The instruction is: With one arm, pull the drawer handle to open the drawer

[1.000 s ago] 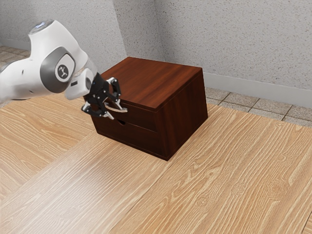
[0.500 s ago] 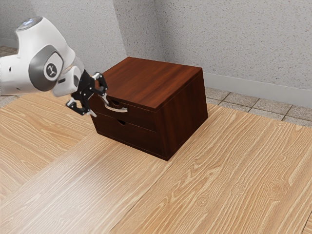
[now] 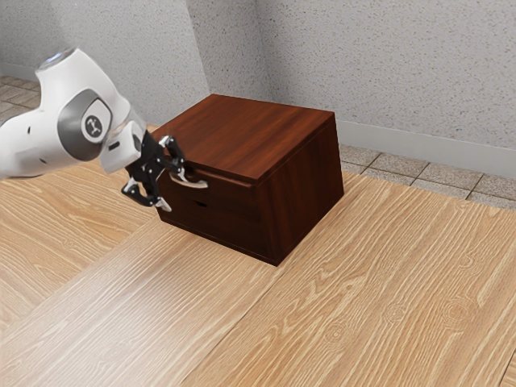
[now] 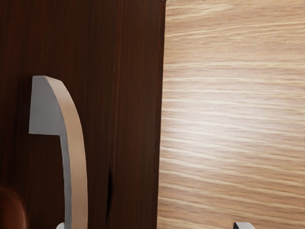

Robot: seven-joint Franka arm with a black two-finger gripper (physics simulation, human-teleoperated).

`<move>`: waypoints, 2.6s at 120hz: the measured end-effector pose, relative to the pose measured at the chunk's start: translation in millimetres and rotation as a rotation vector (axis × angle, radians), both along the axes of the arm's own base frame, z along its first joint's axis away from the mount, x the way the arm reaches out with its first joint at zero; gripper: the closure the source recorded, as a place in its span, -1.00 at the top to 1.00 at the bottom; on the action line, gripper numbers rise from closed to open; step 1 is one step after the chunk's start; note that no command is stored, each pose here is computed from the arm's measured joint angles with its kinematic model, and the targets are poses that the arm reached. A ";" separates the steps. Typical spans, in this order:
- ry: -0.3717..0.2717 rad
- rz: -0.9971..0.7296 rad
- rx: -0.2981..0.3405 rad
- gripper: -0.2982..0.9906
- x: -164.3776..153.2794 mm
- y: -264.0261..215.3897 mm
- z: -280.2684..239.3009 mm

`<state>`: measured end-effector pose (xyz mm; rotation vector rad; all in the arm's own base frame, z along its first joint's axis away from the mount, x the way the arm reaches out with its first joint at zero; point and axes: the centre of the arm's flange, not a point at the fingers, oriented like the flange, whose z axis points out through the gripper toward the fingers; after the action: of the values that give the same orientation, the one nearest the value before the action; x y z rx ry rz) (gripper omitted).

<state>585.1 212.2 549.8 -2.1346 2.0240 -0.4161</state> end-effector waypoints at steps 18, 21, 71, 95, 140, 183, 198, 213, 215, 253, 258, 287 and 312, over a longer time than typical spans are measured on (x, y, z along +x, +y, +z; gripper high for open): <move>0.001 0.017 -0.012 -0.29 -20.1 0.0 4.0; -0.001 0.019 -0.013 -0.36 -23.4 0.2 5.8; -0.108 -0.017 0.020 -0.58 -86.5 -26.4 9.5; -0.127 -0.050 0.054 -0.49 -110.1 -35.9 12.6; -0.131 -0.059 0.086 -0.59 -135.9 -20.7 5.8; -0.130 -0.084 0.101 -0.68 -158.6 -20.6 0.2; -0.136 -0.097 0.113 -0.67 -166.1 -21.6 1.2; -0.139 -0.104 0.121 -0.69 -171.3 -21.0 1.5; -0.139 -0.105 0.122 -0.69 -171.5 -20.9 1.5; -0.125 -0.115 0.129 -0.39 -173.2 -20.5 0.5; -0.122 -0.116 0.127 -0.38 -173.7 -20.9 0.4; -0.113 -0.119 0.121 -0.31 -177.9 -22.2 3.7; -0.132 -0.114 0.120 -0.16 -191.8 -19.2 26.9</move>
<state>393.2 193.1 576.7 -1.8788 2.0475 -0.4276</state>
